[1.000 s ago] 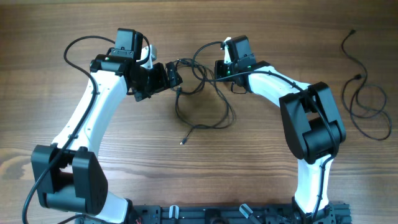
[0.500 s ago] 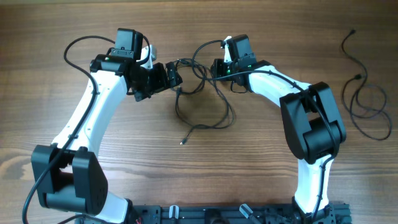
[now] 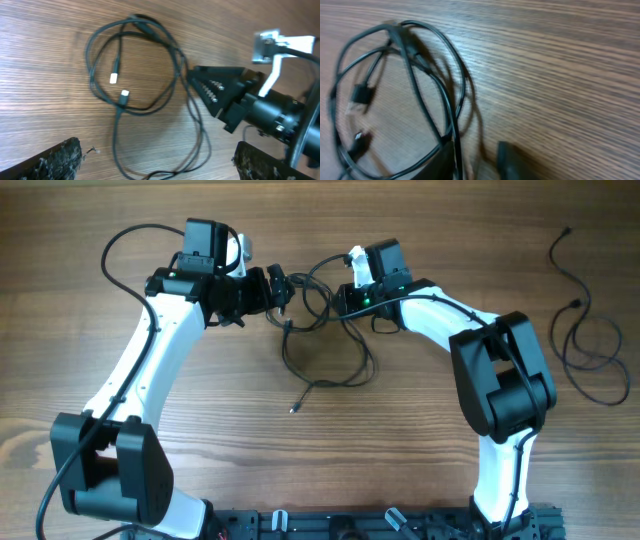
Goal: Untangle cables
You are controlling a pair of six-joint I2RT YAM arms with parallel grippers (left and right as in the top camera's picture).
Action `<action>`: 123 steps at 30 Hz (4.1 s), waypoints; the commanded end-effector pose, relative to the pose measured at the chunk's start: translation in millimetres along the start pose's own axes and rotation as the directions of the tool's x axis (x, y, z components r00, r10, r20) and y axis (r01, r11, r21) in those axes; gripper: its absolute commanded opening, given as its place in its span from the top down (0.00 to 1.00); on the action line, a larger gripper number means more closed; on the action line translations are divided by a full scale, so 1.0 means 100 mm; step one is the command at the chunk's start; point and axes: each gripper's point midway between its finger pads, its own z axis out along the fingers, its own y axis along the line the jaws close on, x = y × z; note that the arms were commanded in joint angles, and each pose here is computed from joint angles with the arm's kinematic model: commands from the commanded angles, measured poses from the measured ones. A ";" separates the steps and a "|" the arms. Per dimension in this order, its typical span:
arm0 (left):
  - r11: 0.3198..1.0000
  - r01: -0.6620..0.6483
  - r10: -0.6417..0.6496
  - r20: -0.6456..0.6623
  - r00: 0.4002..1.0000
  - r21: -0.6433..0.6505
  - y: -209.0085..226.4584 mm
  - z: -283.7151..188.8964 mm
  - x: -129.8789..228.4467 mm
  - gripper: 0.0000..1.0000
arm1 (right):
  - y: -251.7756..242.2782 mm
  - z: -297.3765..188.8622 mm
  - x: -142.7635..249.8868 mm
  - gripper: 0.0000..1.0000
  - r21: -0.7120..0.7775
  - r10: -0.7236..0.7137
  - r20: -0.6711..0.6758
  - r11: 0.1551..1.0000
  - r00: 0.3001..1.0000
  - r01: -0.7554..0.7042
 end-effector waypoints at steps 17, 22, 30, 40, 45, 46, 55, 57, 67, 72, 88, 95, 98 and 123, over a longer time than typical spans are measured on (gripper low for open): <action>0.860 0.286 -0.279 0.078 0.957 -0.424 1.23 0.16 0.00 0.00 | -0.05 0.13 0.12 0.81 0.224 -0.284 -0.047 0.931 0.958 0.287; 0.838 0.336 -0.322 0.106 0.941 -0.431 1.42 0.06 -0.06 0.00 | 0.10 0.16 0.22 0.96 0.127 -0.276 -0.066 0.951 0.959 0.283; 0.838 0.337 -0.322 0.110 0.940 -0.429 1.42 0.06 -0.07 0.00 | 0.53 -0.01 0.07 0.96 -0.084 -0.309 -0.006 0.948 0.951 0.308; 0.838 0.337 -0.322 0.110 0.940 -0.429 1.42 0.06 -0.07 0.00 | 1.49 -2.01 -1.10 0.96 -0.071 -0.355 0.458 0.899 0.815 0.432; 0.838 0.337 -0.322 0.110 0.940 -0.429 1.42 0.06 -0.07 0.00 | 1.71 -2.55 -1.21 0.96 -0.086 -0.339 0.558 0.884 0.757 0.459; 0.838 0.337 -0.322 0.110 0.940 -0.429 1.42 0.06 -0.07 0.00 | 1.75 -2.64 -1.24 0.96 -0.083 -0.339 0.582 0.879 0.739 0.469; 0.838 0.337 -0.322 0.110 0.940 -0.429 1.42 0.06 -0.07 0.00 | 2.01 -3.13 -1.56 0.96 -0.031 -0.341 0.757 0.834 0.558 0.551; 0.838 0.337 -0.322 0.110 0.940 -0.429 1.42 0.06 -0.07 0.00 | 1.78 -3.04 -1.66 0.96 0.010 -0.292 0.742 0.905 0.603 0.426; 0.838 0.337 -0.322 0.110 0.940 -0.429 1.42 0.06 -0.07 0.00 | 1.61 -3.18 -1.84 0.96 -0.381 0.255 0.690 0.924 0.677 0.041; 0.838 0.337 -0.322 0.110 0.940 -0.429 1.42 0.06 -0.07 0.00 | 2.45 -3.71 -1.48 0.96 -0.336 -0.145 0.840 0.620 0.524 0.709; 0.838 0.337 -0.322 0.110 0.940 -0.429 1.42 0.06 -0.07 0.00 | 2.13 -5.10 -2.00 0.96 0.117 -0.033 0.989 0.763 -0.143 0.636; 0.838 0.337 -0.322 0.110 0.940 -0.429 1.42 0.06 -0.07 0.00 | 1.65 -4.52 -2.29 0.95 0.050 -0.098 0.991 0.901 0.091 0.431; 0.838 0.337 -0.322 0.110 0.940 -0.429 1.42 0.06 -0.07 0.00 | 0.77 -4.47 -2.45 0.96 0.058 -0.051 0.994 0.996 0.099 -0.063; 0.838 0.336 -0.321 0.110 0.941 -0.429 1.42 0.06 -0.07 0.00 | -1.19 -2.75 -0.66 0.96 0.622 0.178 0.548 0.566 0.817 -0.541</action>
